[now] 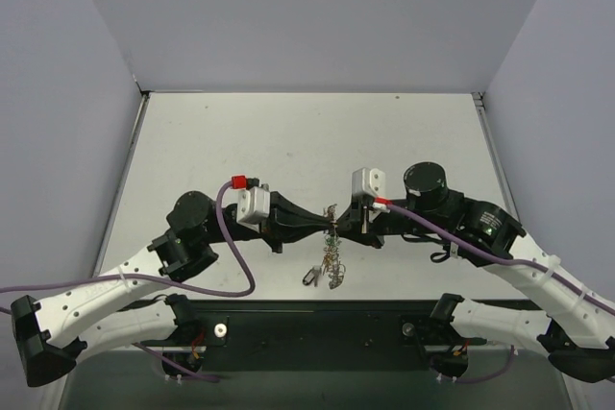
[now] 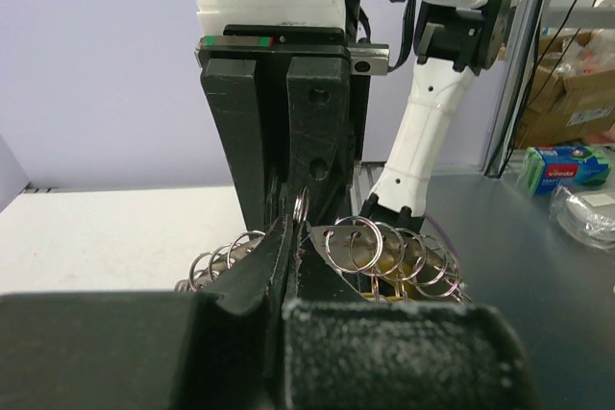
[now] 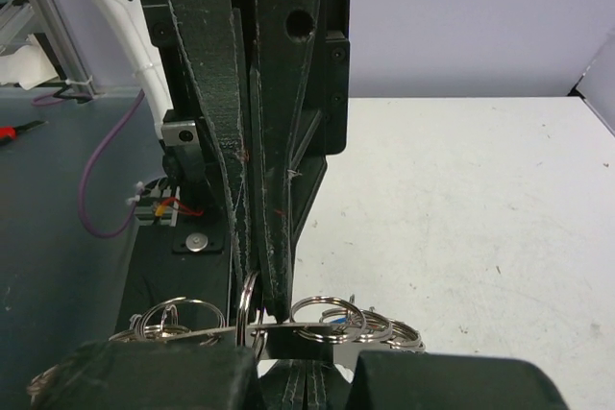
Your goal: Put the keys on the keyring
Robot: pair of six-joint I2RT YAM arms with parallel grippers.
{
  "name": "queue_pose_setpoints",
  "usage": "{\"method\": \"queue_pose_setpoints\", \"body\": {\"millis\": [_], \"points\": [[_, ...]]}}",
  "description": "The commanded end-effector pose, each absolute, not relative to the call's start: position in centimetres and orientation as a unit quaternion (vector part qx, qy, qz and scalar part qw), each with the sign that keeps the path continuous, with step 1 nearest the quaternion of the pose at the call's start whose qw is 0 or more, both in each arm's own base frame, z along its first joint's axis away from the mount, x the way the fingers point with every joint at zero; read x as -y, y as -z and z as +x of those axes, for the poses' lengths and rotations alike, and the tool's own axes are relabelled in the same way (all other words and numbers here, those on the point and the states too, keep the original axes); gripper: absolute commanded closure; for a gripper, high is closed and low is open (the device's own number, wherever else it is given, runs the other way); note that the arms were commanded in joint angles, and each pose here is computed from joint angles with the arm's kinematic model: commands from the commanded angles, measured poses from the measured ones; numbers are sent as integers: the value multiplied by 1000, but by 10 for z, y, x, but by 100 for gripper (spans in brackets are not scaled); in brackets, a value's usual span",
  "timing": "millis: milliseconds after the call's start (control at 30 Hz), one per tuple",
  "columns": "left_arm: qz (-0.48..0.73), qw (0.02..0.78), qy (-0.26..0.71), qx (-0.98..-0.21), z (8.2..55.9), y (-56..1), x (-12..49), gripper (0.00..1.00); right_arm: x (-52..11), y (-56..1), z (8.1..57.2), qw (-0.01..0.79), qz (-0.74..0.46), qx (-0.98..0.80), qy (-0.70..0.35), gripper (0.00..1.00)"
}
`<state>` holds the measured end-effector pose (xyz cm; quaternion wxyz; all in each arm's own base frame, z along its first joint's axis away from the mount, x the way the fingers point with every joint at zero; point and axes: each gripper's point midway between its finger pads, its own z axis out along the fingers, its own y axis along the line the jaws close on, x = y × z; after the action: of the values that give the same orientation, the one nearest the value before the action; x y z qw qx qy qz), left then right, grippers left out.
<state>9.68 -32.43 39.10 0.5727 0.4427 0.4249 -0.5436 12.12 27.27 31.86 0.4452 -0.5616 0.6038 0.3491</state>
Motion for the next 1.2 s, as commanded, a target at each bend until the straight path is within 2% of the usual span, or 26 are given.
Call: {"method": "queue_pose_setpoints", "body": {"millis": [0, 167, 267, 367, 500, 567, 600, 800, 933, 967, 1067, 1100, 1133, 1167], "points": [[408, 612, 583, -345, 86, -438, 317, 100, -275, -340, 117, 480, -552, -572, -371, 100], [400, 621, 565, -367, 95, -432, 315, 100, -263, -342, 121, 509, -533, -575, -354, 100], [395, 626, 553, -382, 100, -427, 312, 100, -259, -342, 123, 516, -525, -580, -349, 94], [386, 633, 538, -401, 109, -420, 308, 100, -257, -335, 128, 517, -516, -592, -339, 84], [371, 640, 513, -436, 124, -408, 302, 100, -256, -325, 136, 515, -503, -612, -326, 64], [358, 642, 499, -459, 132, -402, 296, 100, -256, -319, 141, 513, -497, -622, -322, 57], [351, 646, 488, -471, 140, -398, 291, 100, -254, -317, 146, 515, -488, -629, -317, 50], [299, 643, 440, -551, 177, -376, 256, 100, -254, -296, 191, 505, -405, -696, -310, 35], [290, 642, 407, -581, 196, -369, 232, 100, -259, -276, 226, 487, -368, -739, -286, 32], [295, 638, 403, -587, 197, -364, 230, 100, -264, -264, 234, 475, -366, -749, -281, 17], [298, 637, 380, -601, 209, -353, 221, 100, -271, -250, 254, 464, -355, -760, -285, 14], [303, 637, 373, -602, 212, -349, 220, 100, -273, -248, 260, 464, -351, -760, -289, 8], [306, 631, 371, -608, 216, -343, 220, 100, -277, -255, 271, 483, -342, -750, -296, 8], [304, 629, 362, -617, 222, -335, 216, 100, -277, -259, 283, 488, -297, -756, -319, 7]]}}
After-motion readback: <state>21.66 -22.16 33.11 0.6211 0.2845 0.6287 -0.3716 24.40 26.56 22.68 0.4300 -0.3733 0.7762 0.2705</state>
